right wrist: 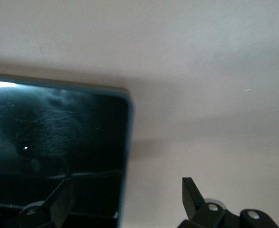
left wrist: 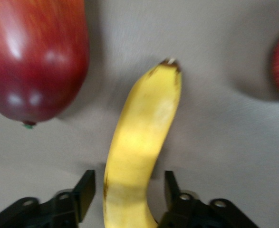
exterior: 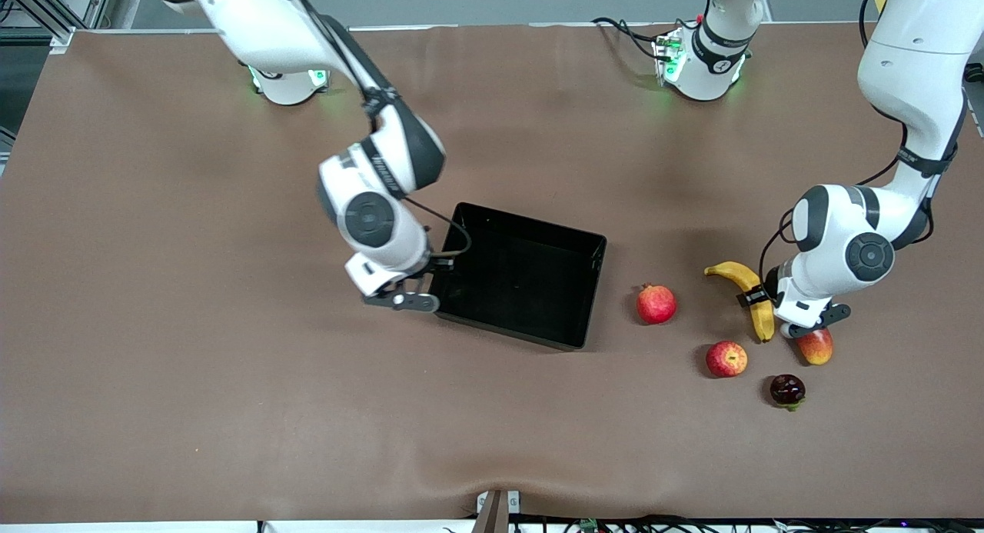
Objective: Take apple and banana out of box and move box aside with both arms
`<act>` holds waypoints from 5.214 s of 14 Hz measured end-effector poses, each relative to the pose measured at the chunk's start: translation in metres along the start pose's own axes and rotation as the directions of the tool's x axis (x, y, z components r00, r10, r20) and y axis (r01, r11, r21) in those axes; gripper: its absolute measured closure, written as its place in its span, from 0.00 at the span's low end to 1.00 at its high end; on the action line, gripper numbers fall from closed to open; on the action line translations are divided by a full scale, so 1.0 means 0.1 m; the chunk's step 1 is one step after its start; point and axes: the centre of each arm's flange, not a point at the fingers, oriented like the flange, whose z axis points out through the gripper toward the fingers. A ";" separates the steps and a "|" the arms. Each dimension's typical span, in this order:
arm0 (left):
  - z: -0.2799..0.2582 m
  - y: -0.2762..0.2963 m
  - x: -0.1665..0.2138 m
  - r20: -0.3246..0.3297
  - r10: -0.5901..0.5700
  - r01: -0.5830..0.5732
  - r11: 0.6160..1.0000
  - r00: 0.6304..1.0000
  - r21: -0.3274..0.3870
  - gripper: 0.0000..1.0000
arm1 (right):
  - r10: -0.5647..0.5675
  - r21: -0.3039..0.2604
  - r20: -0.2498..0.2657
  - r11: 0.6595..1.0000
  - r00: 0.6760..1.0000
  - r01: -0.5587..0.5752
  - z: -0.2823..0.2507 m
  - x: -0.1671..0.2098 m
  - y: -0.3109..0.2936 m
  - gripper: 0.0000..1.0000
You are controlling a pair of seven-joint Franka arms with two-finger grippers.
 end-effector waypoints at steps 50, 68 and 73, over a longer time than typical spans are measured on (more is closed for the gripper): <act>-4.49 -0.05 -1.29 -0.055 0.252 -0.251 0.968 0.966 0.028 0.00 | -0.090 0.084 -0.139 0.991 0.986 0.103 -0.25 1.83 5.92 0.47; -4.68 -0.12 -1.34 -0.082 0.236 -0.240 0.970 0.968 -0.044 0.00 | -0.045 0.041 -0.105 0.998 0.993 0.050 -1.41 1.38 3.89 0.00; -4.55 -0.04 -1.26 -0.056 0.243 -0.246 0.969 0.968 -0.038 0.00 | -0.055 0.028 -0.054 0.998 0.997 0.057 -1.97 0.83 3.96 0.00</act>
